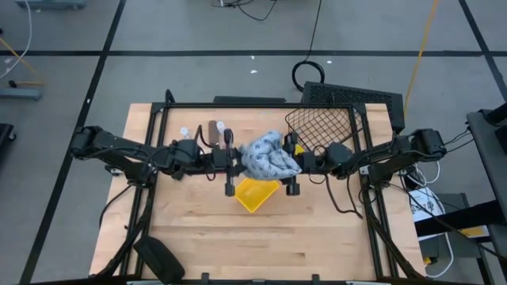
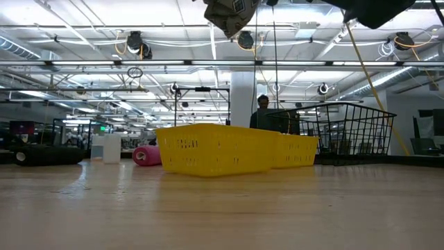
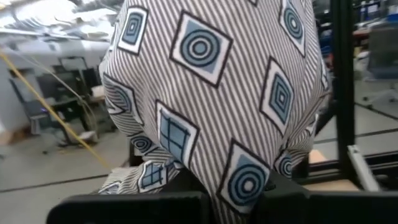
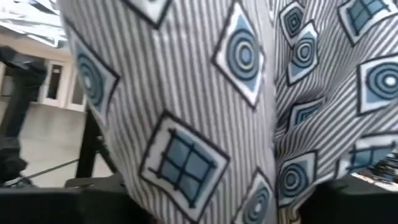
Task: Pick & place medical supplies in basket/bin
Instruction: Put the hospital gown into the black wire basket
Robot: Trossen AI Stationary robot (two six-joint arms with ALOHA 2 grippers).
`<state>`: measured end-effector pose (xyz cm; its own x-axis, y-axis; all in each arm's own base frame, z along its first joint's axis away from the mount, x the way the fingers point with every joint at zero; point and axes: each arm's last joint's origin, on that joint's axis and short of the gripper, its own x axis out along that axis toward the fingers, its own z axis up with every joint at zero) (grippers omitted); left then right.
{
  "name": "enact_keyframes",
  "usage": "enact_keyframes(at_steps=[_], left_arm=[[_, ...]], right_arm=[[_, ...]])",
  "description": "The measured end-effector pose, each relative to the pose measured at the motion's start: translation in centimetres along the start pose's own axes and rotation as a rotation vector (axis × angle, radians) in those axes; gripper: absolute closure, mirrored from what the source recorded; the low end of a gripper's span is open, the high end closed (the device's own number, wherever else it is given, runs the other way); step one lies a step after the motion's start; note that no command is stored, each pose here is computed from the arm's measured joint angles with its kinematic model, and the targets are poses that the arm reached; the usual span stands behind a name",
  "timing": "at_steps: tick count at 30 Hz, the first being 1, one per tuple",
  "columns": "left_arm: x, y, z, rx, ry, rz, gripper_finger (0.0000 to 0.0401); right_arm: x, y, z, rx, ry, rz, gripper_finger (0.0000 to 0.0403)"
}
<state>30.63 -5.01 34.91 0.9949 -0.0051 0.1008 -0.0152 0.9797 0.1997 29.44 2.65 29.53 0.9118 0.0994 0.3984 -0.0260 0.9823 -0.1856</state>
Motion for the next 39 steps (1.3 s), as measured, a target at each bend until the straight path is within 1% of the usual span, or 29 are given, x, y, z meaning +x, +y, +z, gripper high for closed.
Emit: enact_keyframes(at_steps=[3,7,9,10,15,19,22,25,27,30,33,37,39], left_arm=[[0.0,-0.1,-0.2,-0.028,0.019,-0.013,0.0372],[0.0,-0.2,-0.2,-0.074,0.026,-0.023,0.0370],[0.0,-0.2,-0.2,-0.101,0.020,-0.025,0.0359],[0.0,-0.2,-0.2,-0.114,0.019,-0.022,0.0351],[-0.8,-0.4,0.8,-0.156,0.002,-0.011,0.0304],[-2.7,-0.7,2.7,-0.124,-0.031,-0.030,0.0281],[-4.1,-0.6,3.6,-0.112,-0.024,-0.050,0.0272],[-5.4,-0.3,4.4,-0.128,-0.017,-0.059,0.0269],[-6.2,-0.1,4.6,-0.130,0.010,-0.065,0.0268],[-7.0,0.1,4.6,-0.120,0.050,-0.066,0.0268],[-7.1,0.3,4.5,-0.114,0.071,-0.009,0.0268],[-7.0,0.5,4.4,-0.110,0.079,0.080,0.0268],[-6.5,0.6,4.2,-0.135,0.076,0.109,0.0268]], right_arm=[[0.0,0.1,-0.1,0.009,0.000,0.047,0.0226],[0.0,0.3,-0.1,0.038,-0.009,0.129,0.0308],[-0.1,0.5,-0.2,0.032,-0.008,0.176,0.0349],[-0.1,0.5,-0.2,0.027,-0.005,0.195,0.0356],[-0.3,0.3,0.2,0.049,0.020,0.208,0.0355],[-0.8,-0.7,1.3,0.084,0.060,0.195,0.0355],[-1.4,-1.4,2.2,0.100,0.094,0.169,0.0355],[-2.2,-2.2,3.1,0.089,0.154,0.098,0.0355],[-2.9,-3.0,3.5,0.085,0.196,0.040,0.0355],[-3.7,-3.9,4.2,0.115,0.227,0.004,0.0355],[-4.1,-4.3,4.7,0.144,0.223,-0.009,0.0355],[-4.1,-4.2,4.7,0.148,0.215,0.020,0.0355],[-4.0,-4.2,4.7,0.137,0.214,0.020,0.0355]])
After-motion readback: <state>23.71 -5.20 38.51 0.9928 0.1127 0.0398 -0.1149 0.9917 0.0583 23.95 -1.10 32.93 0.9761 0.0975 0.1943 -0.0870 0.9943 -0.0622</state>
